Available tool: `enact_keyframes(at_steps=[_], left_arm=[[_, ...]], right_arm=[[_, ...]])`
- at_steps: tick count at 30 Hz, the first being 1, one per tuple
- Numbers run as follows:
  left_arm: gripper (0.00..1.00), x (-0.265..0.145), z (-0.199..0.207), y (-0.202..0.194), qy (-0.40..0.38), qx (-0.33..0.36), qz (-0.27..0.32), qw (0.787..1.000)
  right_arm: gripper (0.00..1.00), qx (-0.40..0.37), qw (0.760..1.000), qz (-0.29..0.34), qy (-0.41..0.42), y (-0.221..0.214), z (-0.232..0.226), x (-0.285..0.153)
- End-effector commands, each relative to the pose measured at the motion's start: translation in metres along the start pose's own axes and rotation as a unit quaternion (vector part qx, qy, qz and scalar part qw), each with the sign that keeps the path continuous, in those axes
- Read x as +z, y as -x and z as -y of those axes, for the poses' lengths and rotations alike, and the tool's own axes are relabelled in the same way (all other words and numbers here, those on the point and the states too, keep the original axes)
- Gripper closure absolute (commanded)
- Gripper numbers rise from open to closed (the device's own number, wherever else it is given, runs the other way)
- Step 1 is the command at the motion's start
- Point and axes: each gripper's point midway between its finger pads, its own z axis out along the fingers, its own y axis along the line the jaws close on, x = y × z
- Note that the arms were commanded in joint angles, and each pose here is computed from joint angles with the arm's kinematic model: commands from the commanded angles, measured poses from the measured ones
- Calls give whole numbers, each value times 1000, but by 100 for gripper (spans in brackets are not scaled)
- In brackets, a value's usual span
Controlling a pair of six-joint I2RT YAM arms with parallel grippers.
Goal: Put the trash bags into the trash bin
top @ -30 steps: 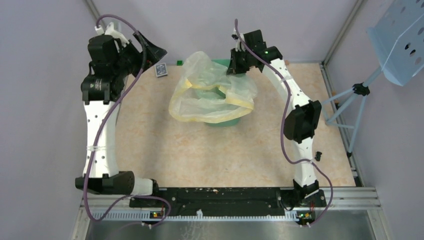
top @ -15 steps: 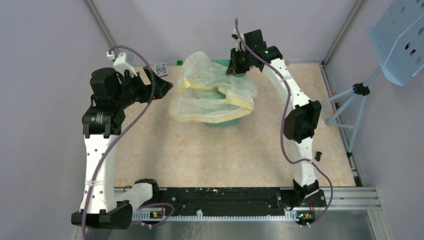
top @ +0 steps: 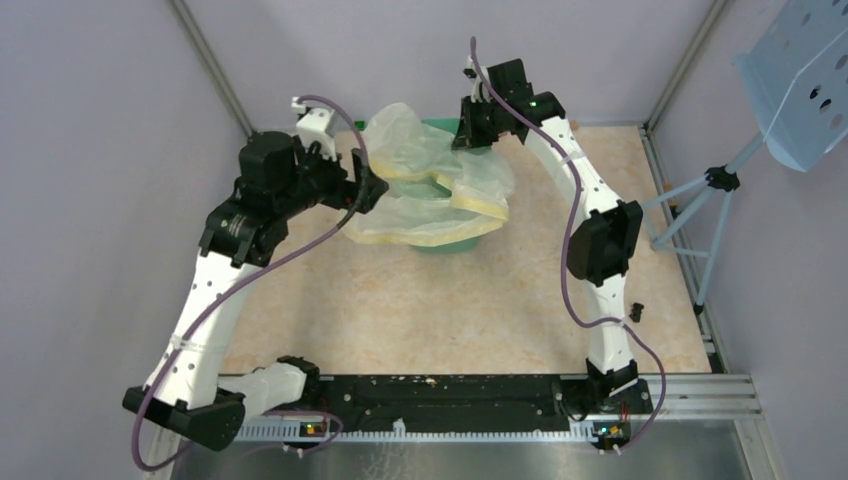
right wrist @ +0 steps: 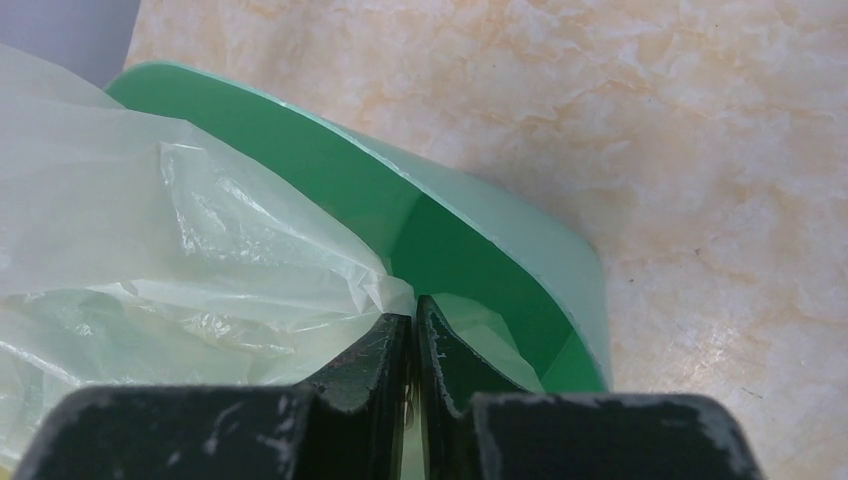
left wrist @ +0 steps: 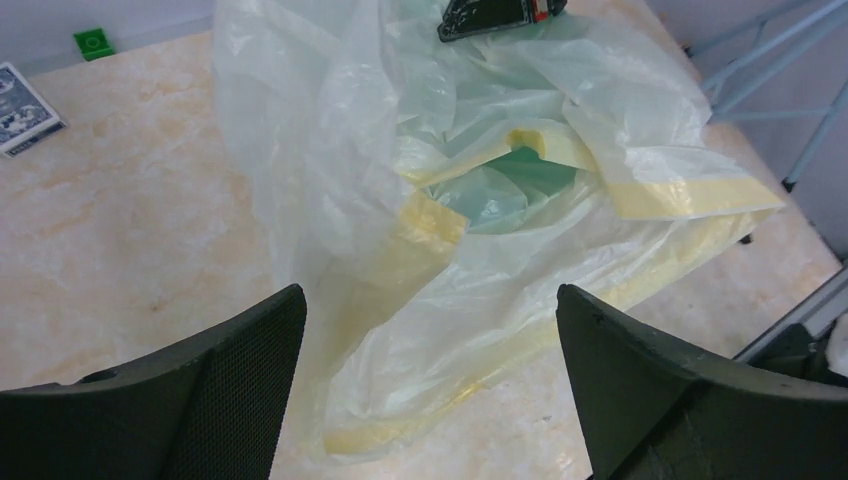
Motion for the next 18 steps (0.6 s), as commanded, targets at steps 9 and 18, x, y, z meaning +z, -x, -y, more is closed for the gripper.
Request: enact_keyframes(at_steps=[9, 18], left_arm=[[20, 33, -53, 4, 161, 91, -31, 982], [100, 29, -42, 54, 169, 46, 1, 985]], right_arm=[[90, -3, 1000, 15, 24, 12, -26, -26], [66, -42, 997, 62, 24, 35, -38, -58]])
